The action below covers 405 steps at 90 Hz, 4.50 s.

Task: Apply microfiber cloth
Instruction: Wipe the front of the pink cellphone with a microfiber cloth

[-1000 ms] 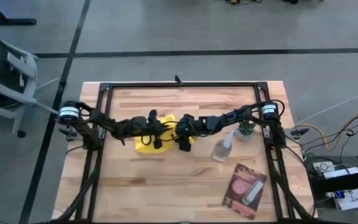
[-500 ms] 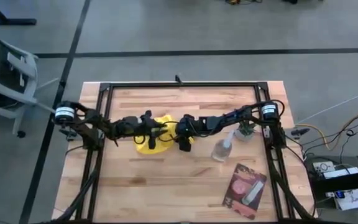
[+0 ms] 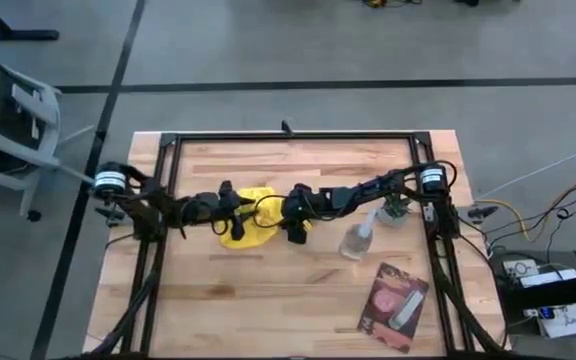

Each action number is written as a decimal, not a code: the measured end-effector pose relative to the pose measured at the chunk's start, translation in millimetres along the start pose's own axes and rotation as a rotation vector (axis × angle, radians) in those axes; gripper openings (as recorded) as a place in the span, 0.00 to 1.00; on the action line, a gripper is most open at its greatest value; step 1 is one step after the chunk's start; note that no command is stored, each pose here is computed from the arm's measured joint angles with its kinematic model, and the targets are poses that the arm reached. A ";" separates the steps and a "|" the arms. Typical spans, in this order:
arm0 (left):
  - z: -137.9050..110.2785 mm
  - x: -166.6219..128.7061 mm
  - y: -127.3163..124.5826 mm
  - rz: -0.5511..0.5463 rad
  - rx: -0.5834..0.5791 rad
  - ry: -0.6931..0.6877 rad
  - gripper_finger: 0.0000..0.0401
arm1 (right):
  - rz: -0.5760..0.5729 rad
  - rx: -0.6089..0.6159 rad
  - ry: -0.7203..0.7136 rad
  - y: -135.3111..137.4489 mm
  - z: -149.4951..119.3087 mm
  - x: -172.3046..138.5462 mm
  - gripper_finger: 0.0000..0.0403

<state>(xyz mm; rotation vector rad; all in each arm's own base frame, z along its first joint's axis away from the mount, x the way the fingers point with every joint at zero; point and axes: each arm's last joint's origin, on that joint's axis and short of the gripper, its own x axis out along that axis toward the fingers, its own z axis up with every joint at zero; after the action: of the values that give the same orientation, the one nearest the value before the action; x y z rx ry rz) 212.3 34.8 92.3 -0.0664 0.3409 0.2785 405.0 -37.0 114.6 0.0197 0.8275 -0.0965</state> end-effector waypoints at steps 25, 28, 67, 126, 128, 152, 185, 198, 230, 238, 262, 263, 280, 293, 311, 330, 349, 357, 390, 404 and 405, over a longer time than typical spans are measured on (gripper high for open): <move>4.7 62.3 -9.6 -0.054 0.037 -0.017 0.24 | 0.000 0.005 -0.001 0.1 0.1 0.1 0.82; 4.1 68.7 -10.7 -0.067 0.034 -0.033 0.23 | 0.000 0.007 -0.002 0.2 0.1 0.1 0.82; -21.3 88.2 -14.0 -0.161 -0.074 -0.148 0.15 | 0.002 0.009 -0.003 0.9 0.3 0.1 0.83; -23.5 26.8 0.1 0.014 -0.031 -0.049 0.04 | 0.000 0.002 -0.006 1.0 0.9 0.0 0.82; -22.1 31.0 -0.5 0.014 -0.027 -0.052 0.04 | 0.000 0.003 -0.006 1.0 0.9 0.0 0.83; -3.3 78.7 -8.4 -0.032 -0.008 -0.110 0.04 | 0.001 0.010 -0.006 1.0 0.9 -0.1 0.82; -3.0 88.1 -10.7 -0.062 -0.007 -0.111 0.04 | -0.003 0.021 0.007 0.8 -0.6 -0.8 0.82; -14.0 70.5 -7.5 -0.032 -0.014 -0.065 0.03 | 0.009 0.003 -0.011 1.1 1.5 -0.1 0.83; -36.8 0.0 4.7 0.057 -0.043 0.071 0.02 | 0.005 -0.001 -0.007 1.3 1.2 0.0 0.82; -42.2 -17.3 8.0 0.088 -0.043 0.111 0.02 | 0.003 0.002 -0.004 1.3 0.9 0.0 0.83; -30.9 -19.3 4.8 -0.004 -0.047 0.062 0.02 | 0.003 0.001 -0.006 1.3 1.2 -0.1 0.82; -30.0 -17.9 4.2 -0.012 -0.047 0.059 0.02 | 0.003 0.001 -0.006 1.3 1.1 -0.1 0.82; -16.2 14.7 -6.8 -0.090 -0.029 0.026 0.02 | 0.002 0.000 -0.005 1.2 1.0 -0.3 0.82; -5.4 41.8 -21.8 -0.187 0.008 -0.011 0.02 | 0.003 -0.002 -0.006 1.1 1.1 -0.3 0.82; 2.6 79.6 -38.2 -0.245 0.037 -0.051 0.02 | 0.005 -0.003 -0.001 1.2 0.5 -0.4 0.82; 2.7 99.0 -42.9 -0.272 0.042 -0.065 0.02 | 0.013 -0.006 0.011 2.1 -0.7 -1.0 0.83; -5.0 79.9 -38.7 -0.278 0.056 -0.028 0.02 | 0.007 0.000 -0.005 2.4 1.0 -0.3 0.82; -11.7 65.2 -35.6 -0.286 0.077 0.006 0.02 | 0.007 -0.001 -0.007 2.6 1.2 -0.2 0.82; -26.3 11.9 -22.0 -0.245 0.181 0.088 0.02 | -0.002 0.007 -0.007 1.6 1.2 -0.2 0.82; -21.0 9.5 -19.0 -0.155 0.188 0.071 0.02 | -0.016 0.012 -0.005 0.1 1.1 -0.2 0.83; -20.3 9.7 -19.0 -0.153 0.187 0.068 0.02 | -0.017 0.012 -0.005 0.1 1.0 -0.2 0.83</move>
<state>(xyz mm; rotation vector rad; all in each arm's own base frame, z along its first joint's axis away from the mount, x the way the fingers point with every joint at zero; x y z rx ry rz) 219.8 16.8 70.2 0.0825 0.4257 0.0922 405.7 -37.0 115.5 0.0233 0.8222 -0.1175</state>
